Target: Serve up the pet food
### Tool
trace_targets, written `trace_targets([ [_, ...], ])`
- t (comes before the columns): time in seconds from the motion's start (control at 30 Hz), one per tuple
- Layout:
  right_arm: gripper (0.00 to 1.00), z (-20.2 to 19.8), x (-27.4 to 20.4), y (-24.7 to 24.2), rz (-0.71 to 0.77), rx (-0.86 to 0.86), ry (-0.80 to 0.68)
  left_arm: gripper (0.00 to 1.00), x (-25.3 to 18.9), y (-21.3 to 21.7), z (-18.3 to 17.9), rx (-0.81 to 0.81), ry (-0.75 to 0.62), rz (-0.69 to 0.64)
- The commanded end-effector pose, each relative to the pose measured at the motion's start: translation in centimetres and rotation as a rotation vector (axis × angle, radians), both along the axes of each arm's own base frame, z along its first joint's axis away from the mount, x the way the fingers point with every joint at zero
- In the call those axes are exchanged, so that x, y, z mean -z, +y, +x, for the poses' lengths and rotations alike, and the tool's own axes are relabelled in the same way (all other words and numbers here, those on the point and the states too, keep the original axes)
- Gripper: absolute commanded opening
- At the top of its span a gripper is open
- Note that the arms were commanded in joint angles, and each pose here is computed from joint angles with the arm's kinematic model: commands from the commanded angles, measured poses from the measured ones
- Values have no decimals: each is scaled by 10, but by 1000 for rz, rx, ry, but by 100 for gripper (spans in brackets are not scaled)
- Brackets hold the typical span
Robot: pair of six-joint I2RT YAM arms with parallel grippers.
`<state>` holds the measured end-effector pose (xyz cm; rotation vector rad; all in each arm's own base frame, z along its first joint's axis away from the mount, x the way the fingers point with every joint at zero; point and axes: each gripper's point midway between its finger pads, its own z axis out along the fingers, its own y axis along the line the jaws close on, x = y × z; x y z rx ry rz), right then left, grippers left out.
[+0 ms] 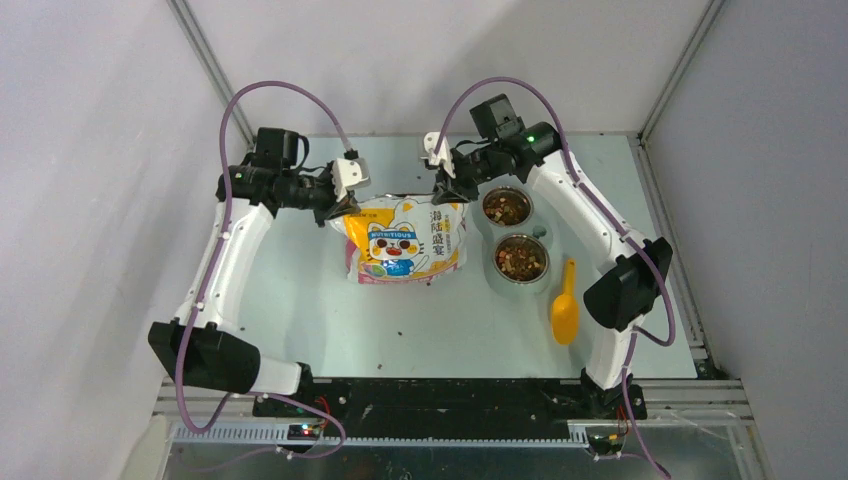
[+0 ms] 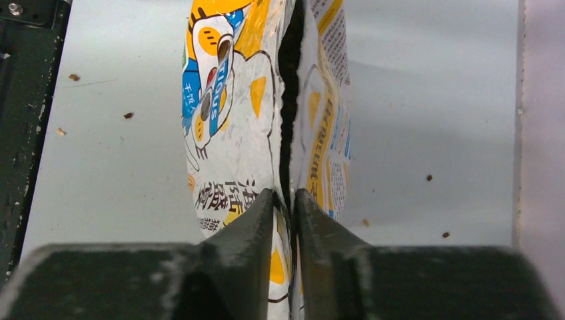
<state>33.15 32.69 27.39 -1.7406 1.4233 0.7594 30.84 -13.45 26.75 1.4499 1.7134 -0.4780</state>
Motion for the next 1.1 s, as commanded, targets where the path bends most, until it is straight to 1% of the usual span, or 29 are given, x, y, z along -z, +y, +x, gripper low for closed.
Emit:
trace_targets([
  [0.0,14,5,-8,0,-6,9,-39,0,-25,10,4,-30,-109,26],
  [0.13,0,13,-18,-8,9,46,-56,0,-22,19,4,-45,-109,49],
  [0.27,0,23,-35,-19,55,116,-54,0,-17,28,3,-49,-102,78],
  [0.33,0,28,-41,-19,77,136,-71,0,-17,25,3,-44,-100,65],
  [0.4,0,29,-45,-17,89,147,-86,1,-20,15,2,-28,-97,26],
  [0.47,0,29,-46,-10,99,147,-102,23,-22,1,3,1,-110,0],
  [0.53,0,25,-44,-3,99,133,-99,32,-24,-14,5,23,-142,-21],
  [0.6,0,24,-41,2,97,127,-91,33,-24,-27,10,32,-158,-41],
  [0.7,0,23,-41,6,101,126,-89,30,-24,-38,16,38,-156,-57],
  [0.77,0,23,-42,7,104,133,-88,25,-21,-41,18,40,-139,-57],
  [0.8,0,23,-42,7,104,135,-87,15,-18,-40,19,36,-134,-51],
  [0.83,5,23,-41,7,104,138,-83,10,-17,-40,19,34,-128,-48],
  [0.87,10,23,-41,7,103,140,-79,3,-17,-40,19,31,-126,-48],
  [0.9,22,22,-40,8,104,135,-72,2,-15,-40,18,28,-123,-49],
  [0.97,34,20,-36,10,106,128,-47,0,-16,-40,18,20,-126,-58],
  [1.03,37,17,-33,14,113,113,-24,0,-17,-40,15,13,-126,-70],
  [1.07,37,17,-33,16,117,109,-18,0,-17,-41,15,13,-123,-76],
])
